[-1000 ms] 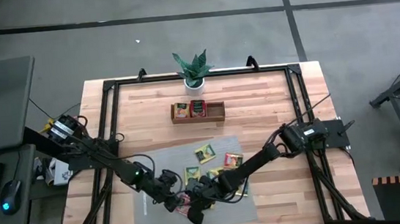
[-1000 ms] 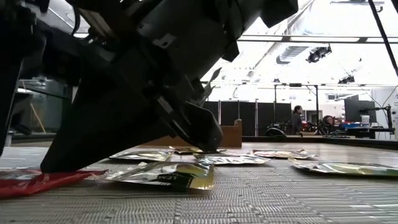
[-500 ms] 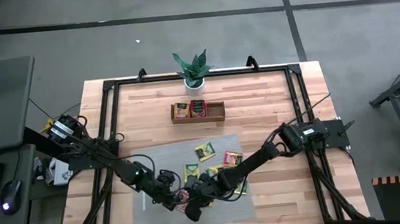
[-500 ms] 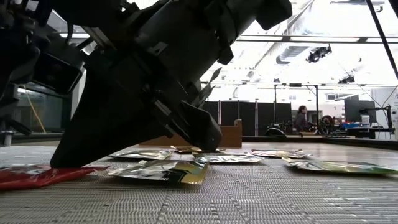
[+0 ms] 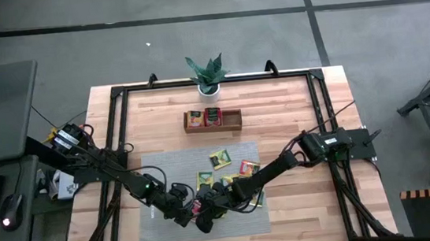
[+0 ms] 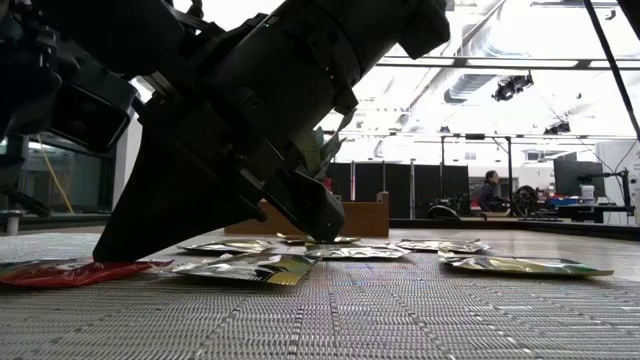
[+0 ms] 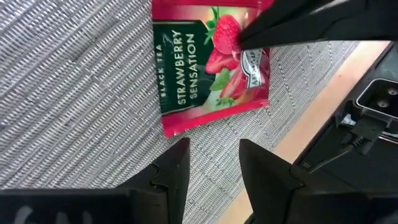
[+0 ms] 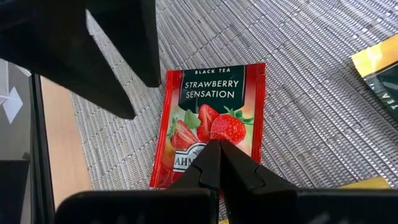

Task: Pick & Place Tea
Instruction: Put the red tea bag into the middle section of the wooden organizer

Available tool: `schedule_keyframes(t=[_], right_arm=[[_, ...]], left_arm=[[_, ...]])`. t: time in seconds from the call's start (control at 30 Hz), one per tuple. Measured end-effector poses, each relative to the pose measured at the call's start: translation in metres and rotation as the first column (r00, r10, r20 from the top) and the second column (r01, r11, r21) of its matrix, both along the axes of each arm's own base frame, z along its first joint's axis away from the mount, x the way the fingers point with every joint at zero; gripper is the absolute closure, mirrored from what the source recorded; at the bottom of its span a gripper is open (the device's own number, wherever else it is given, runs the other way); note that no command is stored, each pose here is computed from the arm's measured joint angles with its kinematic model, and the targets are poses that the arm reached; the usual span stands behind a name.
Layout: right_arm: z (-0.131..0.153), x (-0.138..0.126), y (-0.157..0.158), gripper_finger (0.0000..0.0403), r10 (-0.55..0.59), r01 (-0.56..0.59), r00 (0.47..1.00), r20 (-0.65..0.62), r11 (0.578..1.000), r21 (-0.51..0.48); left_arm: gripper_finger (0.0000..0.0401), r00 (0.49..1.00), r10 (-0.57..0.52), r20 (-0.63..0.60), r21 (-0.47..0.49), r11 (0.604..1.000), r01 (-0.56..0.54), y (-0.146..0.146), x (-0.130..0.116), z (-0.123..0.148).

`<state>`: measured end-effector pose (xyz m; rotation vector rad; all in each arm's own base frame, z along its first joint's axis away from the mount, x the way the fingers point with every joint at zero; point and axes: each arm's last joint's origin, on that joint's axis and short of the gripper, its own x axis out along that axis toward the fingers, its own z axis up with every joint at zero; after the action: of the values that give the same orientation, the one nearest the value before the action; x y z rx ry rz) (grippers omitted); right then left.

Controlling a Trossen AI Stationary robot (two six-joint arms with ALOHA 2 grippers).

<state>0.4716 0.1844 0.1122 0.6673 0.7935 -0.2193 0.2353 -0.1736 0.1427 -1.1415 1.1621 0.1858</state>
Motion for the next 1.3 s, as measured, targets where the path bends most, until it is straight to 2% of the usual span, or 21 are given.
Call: schedule_keyframes(t=[0.3, 0.77, 0.97, 1.3], right_arm=[[-0.0002, -0.0002, 0.0000, 0.0403, 0.006, -0.006, 1.000, -0.005, 1.000, 0.006], [0.0005, 0.0004, 0.0005, 0.0403, 0.023, -0.023, 1.000, 0.005, 1.000, -0.004], [0.0011, 0.0010, 0.0012, 0.0403, 0.051, -0.051, 0.999, 0.015, 0.999, -0.017], [0.0022, 0.0028, -0.0002, 0.0403, 0.101, -0.100, 0.994, 0.029, 0.994, -0.041]], left_arm=[[0.0264, 0.997, 0.054, -0.048, 0.113, 0.992, -0.048, 0.0067, -0.0054, -0.0042], [0.0264, 0.998, 0.052, -0.029, 0.104, 0.993, -0.049, 0.0060, -0.0042, -0.0042], [0.0264, 1.000, 0.002, -0.004, 0.089, 0.996, -0.001, 0.0041, -0.0025, -0.0035], [0.0264, 0.999, -0.022, 0.028, 0.085, 0.996, 0.019, 0.0018, 0.0023, -0.0076]])
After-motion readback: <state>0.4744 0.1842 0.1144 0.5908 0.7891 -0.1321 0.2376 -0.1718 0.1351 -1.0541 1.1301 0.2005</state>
